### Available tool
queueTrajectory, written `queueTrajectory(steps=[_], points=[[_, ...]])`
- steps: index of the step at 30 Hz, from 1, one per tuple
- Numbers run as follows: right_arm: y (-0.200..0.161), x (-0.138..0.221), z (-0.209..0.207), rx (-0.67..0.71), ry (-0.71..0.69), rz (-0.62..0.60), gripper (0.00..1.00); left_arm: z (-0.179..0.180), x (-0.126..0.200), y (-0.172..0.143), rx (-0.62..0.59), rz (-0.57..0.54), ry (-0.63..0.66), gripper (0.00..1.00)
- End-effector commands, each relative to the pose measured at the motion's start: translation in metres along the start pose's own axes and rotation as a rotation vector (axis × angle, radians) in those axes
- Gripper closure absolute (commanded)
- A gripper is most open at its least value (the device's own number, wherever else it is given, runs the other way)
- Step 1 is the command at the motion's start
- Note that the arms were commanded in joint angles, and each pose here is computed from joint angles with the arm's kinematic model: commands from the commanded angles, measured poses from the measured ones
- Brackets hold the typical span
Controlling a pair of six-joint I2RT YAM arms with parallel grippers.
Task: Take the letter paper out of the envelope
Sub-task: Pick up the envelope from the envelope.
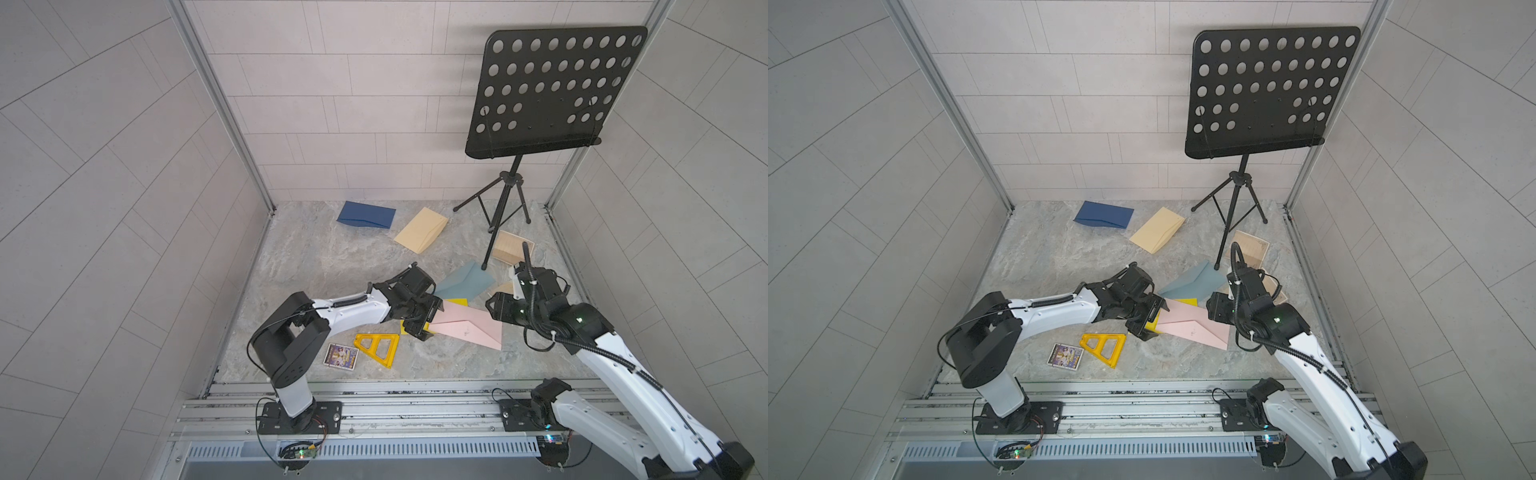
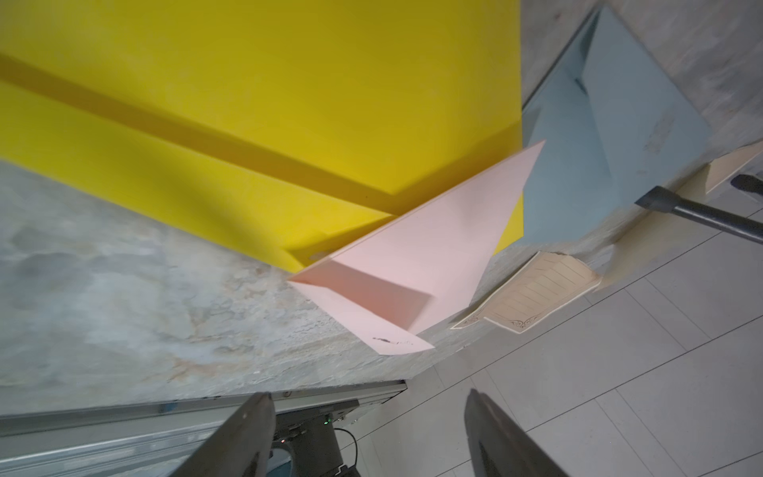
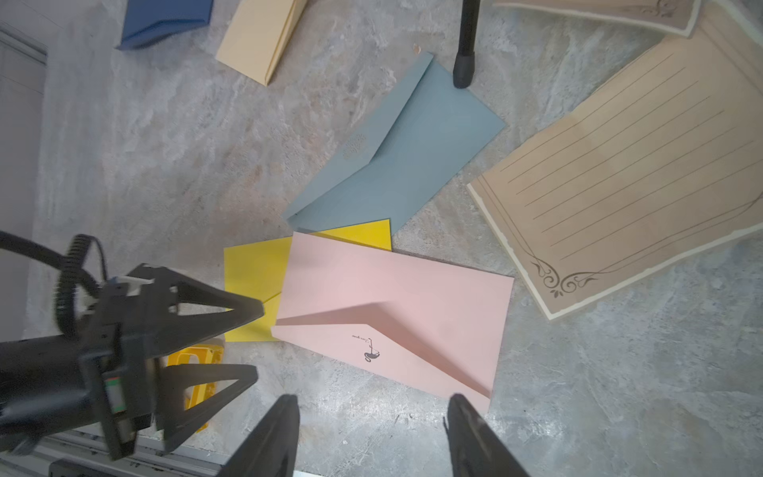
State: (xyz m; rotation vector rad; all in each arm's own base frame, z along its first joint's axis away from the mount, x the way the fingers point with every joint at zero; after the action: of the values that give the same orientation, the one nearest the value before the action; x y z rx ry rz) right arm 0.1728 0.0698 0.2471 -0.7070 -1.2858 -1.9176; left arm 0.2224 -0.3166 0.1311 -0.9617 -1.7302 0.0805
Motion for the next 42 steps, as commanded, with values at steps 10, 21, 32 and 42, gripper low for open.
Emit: queueTrajectory(steps=[10,21,32,42], points=[[-0.015,0.041,-0.013,-0.007,-0.025,-0.041,0.4,0.002,-0.027,-0.006,0.2,-0.092,0.067,0.19],[-0.018,0.045,-0.012,0.006,-0.002,-0.035,0.4,-0.004,-0.055,0.003,0.228,-0.099,0.06,0.26],[-0.019,0.042,-0.012,0.013,0.001,-0.026,0.4,0.01,-0.056,0.001,0.227,-0.11,0.089,0.51],[-0.02,0.038,-0.013,0.007,0.001,-0.019,0.41,0.011,-0.042,-0.002,0.209,-0.126,0.069,0.76]])
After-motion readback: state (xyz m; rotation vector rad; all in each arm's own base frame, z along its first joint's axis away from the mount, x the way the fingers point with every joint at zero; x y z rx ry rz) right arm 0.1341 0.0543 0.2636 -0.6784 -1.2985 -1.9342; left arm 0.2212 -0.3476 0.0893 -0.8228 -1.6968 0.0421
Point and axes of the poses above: each gripper's point midway between its finger pads, its own x axis back along the fingers, its own z axis along the line the jaws close on, y = z × x, the point moved 8 cm from there along x, back along the fingers, and after that the axes turned 2 degrees about x, right-handed, at the moved point
